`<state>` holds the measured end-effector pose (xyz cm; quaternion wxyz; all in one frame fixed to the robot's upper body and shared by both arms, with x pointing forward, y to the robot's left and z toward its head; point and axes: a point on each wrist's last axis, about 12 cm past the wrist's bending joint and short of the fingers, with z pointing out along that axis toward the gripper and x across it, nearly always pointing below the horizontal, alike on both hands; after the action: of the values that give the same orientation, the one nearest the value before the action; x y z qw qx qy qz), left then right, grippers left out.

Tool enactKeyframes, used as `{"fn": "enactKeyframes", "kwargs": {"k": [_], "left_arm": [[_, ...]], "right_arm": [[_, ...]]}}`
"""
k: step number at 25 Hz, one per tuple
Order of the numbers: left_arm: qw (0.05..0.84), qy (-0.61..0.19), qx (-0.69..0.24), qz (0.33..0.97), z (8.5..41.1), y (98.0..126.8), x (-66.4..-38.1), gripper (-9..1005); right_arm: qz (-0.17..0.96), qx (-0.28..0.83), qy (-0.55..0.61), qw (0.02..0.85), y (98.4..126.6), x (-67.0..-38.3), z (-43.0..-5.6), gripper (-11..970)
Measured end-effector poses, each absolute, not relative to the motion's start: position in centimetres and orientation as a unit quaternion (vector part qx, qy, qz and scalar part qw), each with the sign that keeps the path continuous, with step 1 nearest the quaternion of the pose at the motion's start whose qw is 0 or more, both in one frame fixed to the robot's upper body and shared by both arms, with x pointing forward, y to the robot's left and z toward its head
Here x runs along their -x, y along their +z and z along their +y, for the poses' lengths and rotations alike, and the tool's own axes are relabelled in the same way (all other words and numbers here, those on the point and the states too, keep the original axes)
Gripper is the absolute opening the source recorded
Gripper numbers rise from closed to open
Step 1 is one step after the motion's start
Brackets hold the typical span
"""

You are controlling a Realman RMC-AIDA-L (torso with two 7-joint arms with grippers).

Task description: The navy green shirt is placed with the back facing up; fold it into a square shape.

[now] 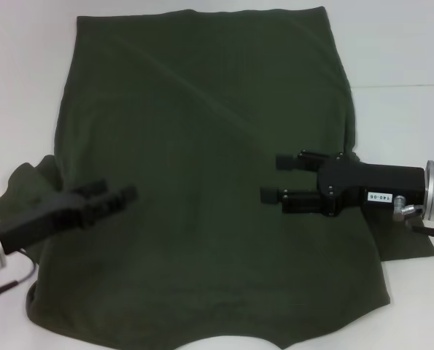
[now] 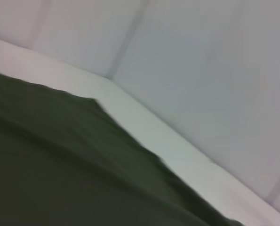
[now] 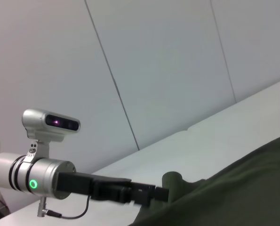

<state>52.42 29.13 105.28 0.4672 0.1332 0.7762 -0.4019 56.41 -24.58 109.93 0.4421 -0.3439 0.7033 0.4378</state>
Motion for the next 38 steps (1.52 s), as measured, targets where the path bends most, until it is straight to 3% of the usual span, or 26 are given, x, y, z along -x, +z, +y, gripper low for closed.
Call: {"fn": "enactKeyframes", "kwargs": {"k": [9,17,38], "left_arm": [[0.508,-0.341,-0.005,0.791,33.5,105.6,-53.5,886],[0.519,-0.278,0.037,0.808,35.8,105.3,-54.0,886],[0.504,-0.128,-0.102,0.848,37.1,104.9,-54.4,885]], "right_arm": [[0.7,0.331,0.443,0.453,110.0,-56.4,-24.5,916],[0.704,0.324,0.439,0.455,109.8,-56.5,-24.5,917],[0.702,0.307,0.451,0.457,109.5,-56.2,-24.5,917]]}}
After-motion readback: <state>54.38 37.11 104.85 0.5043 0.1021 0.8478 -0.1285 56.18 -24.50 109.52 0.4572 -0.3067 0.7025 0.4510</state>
